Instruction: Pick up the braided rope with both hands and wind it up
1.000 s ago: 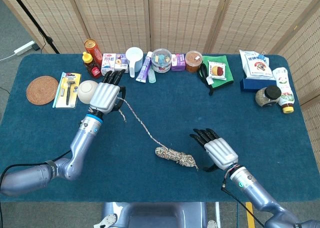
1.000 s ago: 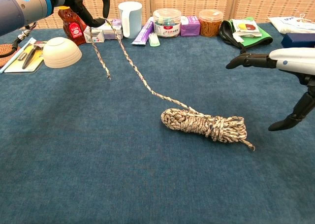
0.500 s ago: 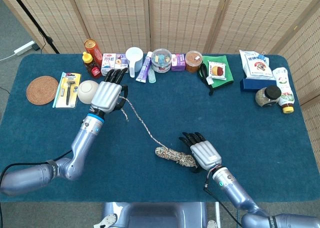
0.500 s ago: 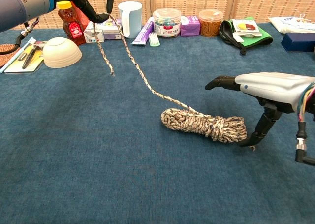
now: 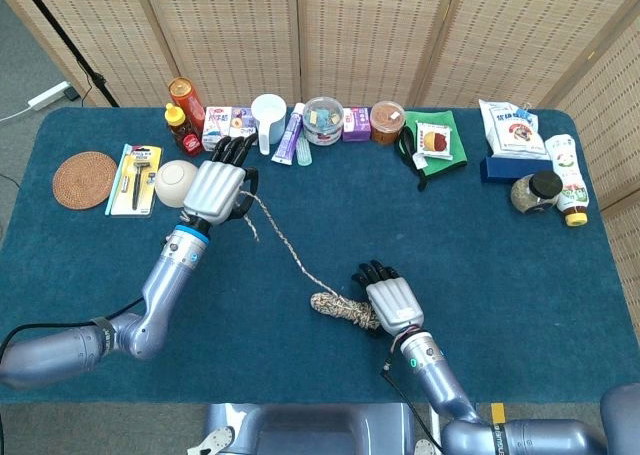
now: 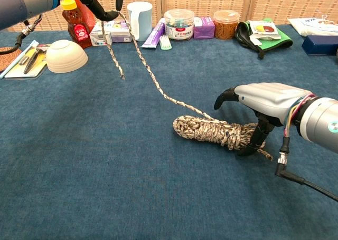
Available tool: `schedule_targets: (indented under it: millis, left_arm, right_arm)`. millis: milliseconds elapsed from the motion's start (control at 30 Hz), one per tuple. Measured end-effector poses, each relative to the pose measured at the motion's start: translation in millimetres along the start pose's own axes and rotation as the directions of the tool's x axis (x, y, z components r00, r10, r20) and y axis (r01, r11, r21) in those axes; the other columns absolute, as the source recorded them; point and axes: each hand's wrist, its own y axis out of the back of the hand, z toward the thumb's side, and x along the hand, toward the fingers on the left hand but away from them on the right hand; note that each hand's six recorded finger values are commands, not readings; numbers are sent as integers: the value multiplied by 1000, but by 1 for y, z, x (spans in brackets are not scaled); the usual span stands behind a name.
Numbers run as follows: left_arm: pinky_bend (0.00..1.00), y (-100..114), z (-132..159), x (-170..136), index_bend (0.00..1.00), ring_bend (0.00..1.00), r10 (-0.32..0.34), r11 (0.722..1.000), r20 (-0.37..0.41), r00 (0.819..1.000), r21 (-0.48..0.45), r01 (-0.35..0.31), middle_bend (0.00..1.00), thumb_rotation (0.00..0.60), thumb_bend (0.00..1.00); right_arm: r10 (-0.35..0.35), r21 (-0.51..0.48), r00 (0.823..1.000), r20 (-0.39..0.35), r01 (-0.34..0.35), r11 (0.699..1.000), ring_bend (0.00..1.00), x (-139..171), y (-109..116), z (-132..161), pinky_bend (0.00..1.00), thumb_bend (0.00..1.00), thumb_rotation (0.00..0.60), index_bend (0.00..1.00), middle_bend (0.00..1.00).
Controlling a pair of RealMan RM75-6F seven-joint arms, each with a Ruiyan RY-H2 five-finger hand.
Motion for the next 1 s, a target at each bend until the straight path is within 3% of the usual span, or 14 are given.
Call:
schedule_targets:
  millis: [200,300,367,467,700,1000]
  left_arm:
    - [0,3,1,2,572,0,7,1000,3,1000,-5,-7,0,600,370]
    - [0,4,1,2,573,0,7,1000,4,1000,-6,-7,0,600,370]
    - [0,3,2,2,572,0,6,1000,5,1000,-8,-6,0,600,370]
    - [0,2,4,3,572,0,5,1000,8,1000,-11,-4,0,600,371]
    - [0,5,7,4,572,0,14,999,10,1000,-31,-14,0,600,370]
    - [0,9,14,8,573,0,30,998,15,999,-60,-29,0,600,371]
  right_arm:
    - [15,-8,1000,0,-15,1000,214,1,-3,-2,399,17,600,359,301]
    - [8,-23,1000,-6,-8,1000,313,2,-3,-2,483,230,600,455,400]
    - [0,-24,1000,-12,-1,1000,367,3,-3,-2,524,454,600,510,452]
    - [-11,-20,1000,-23,10,1000,405,4,-2,-1,555,605,600,564,496]
    - [-37,-17,997,-72,36,999,420,7,3,4,566,669,600,601,514]
    - [-17,-116,989,-150,0,993,422,14,8,10,566,726,600,625,529]
